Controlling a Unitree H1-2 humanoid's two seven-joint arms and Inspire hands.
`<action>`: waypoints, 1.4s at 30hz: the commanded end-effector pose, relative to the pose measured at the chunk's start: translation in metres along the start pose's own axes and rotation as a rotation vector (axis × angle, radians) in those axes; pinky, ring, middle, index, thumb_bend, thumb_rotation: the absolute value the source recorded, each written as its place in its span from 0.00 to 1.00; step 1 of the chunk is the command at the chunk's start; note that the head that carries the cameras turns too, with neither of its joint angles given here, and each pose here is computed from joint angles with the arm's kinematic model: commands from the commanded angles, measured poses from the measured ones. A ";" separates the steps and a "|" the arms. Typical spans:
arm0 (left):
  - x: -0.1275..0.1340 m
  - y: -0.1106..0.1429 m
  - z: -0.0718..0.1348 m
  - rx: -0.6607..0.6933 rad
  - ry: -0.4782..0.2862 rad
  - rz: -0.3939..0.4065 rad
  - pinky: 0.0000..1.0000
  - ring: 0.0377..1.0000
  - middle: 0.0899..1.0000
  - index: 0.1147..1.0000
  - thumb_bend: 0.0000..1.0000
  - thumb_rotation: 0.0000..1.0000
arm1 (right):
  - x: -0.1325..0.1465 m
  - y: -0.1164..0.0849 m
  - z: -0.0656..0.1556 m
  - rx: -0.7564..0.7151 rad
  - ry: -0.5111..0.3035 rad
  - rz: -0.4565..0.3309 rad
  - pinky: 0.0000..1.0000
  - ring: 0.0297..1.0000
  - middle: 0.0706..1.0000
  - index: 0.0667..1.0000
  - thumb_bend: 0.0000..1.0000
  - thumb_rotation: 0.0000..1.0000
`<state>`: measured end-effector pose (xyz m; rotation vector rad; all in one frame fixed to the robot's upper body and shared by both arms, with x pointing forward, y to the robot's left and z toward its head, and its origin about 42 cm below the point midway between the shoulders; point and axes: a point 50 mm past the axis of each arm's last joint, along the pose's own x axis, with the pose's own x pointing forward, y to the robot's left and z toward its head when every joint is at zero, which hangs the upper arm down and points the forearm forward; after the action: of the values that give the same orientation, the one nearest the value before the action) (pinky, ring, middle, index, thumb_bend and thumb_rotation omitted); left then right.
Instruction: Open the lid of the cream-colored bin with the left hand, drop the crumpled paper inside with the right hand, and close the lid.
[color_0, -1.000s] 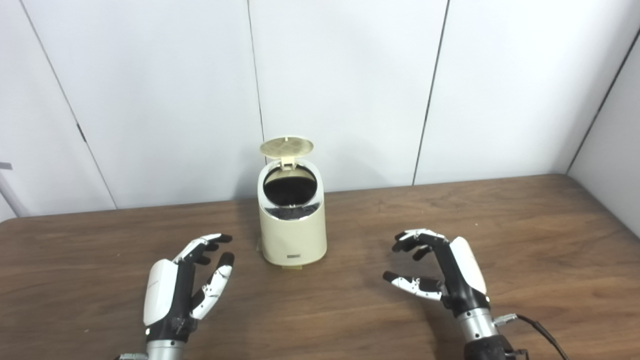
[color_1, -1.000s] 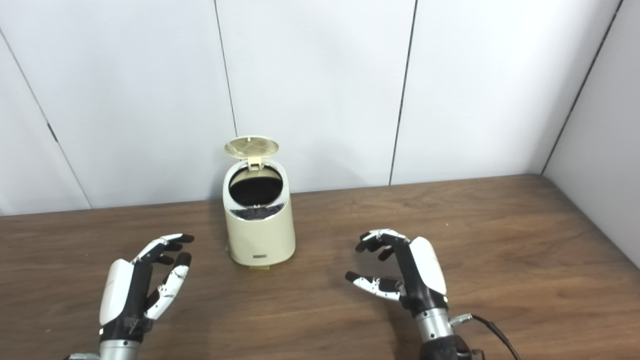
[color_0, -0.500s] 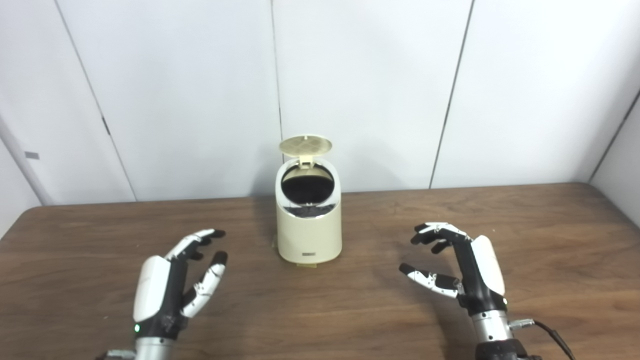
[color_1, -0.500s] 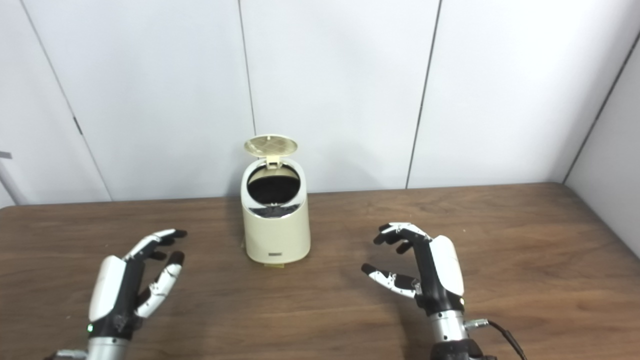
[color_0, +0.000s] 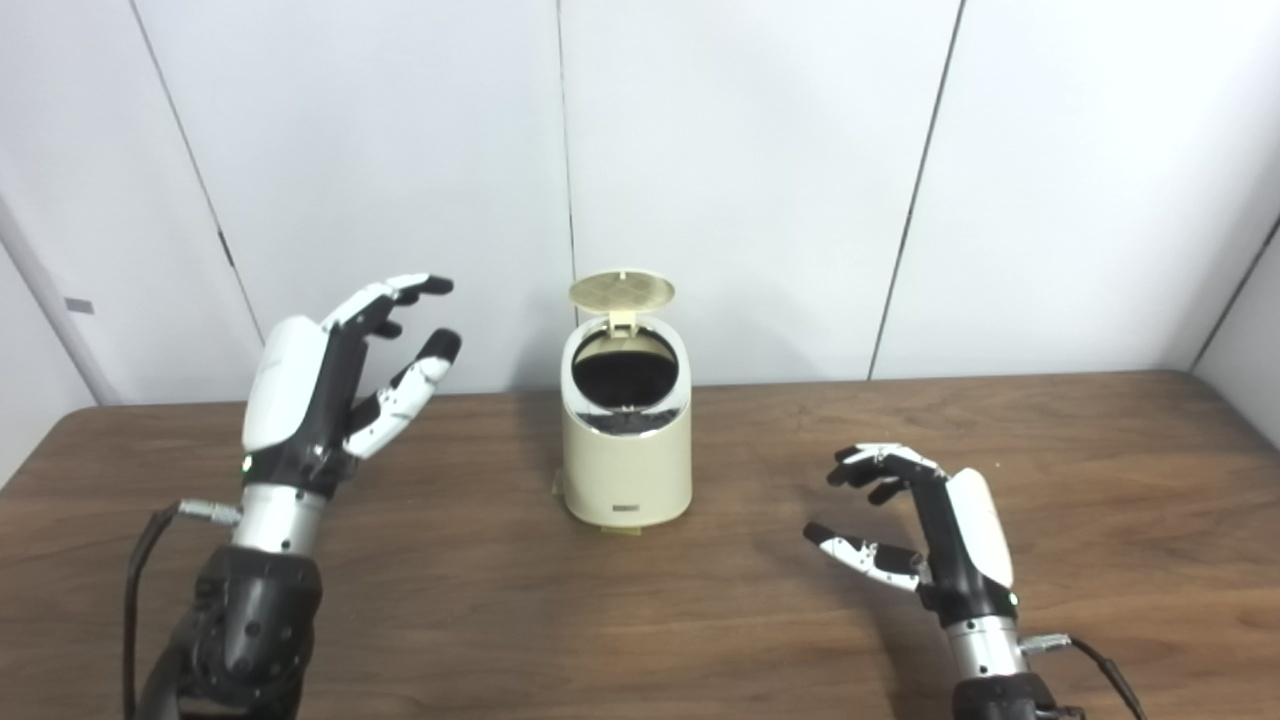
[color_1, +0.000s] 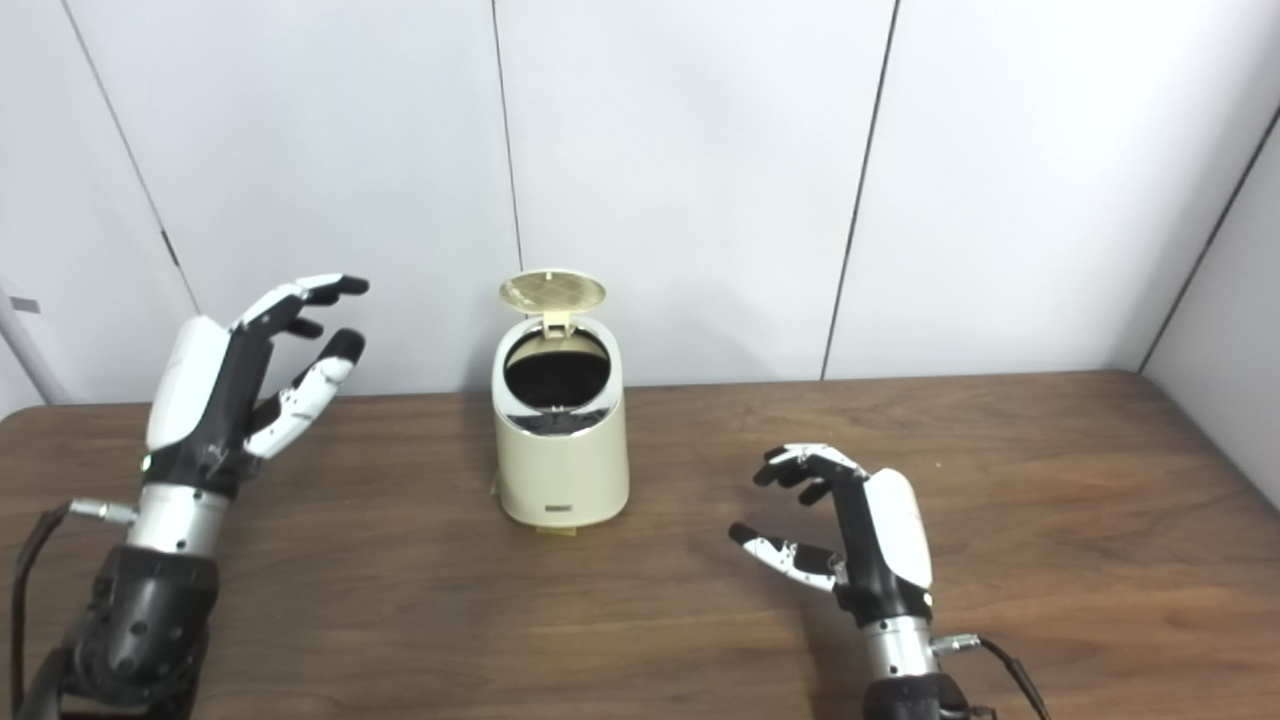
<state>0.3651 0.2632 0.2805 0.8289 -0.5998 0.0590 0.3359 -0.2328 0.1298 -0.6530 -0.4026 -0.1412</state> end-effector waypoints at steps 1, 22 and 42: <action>0.029 0.020 0.019 0.054 -0.100 0.031 0.68 0.79 0.80 0.78 0.56 0.90 | -0.019 0.025 -0.006 0.057 0.056 0.036 0.46 0.57 0.63 0.46 0.49 0.15; 0.119 0.009 0.044 0.351 -0.135 -0.190 0.89 0.92 0.88 0.87 0.92 0.98 | -0.014 0.038 -0.009 0.070 0.054 0.045 0.42 0.52 0.62 0.46 0.49 0.14; 0.153 -0.028 0.039 0.414 -0.124 -0.277 0.98 0.98 0.91 0.90 0.96 0.99 | -0.010 0.048 -0.010 0.073 0.074 0.052 0.40 0.50 0.62 0.46 0.49 0.14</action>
<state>0.4779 0.2001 0.3250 1.3263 -0.4744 -0.1721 0.3618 -0.2164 0.1284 -0.6170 -0.4095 -0.1295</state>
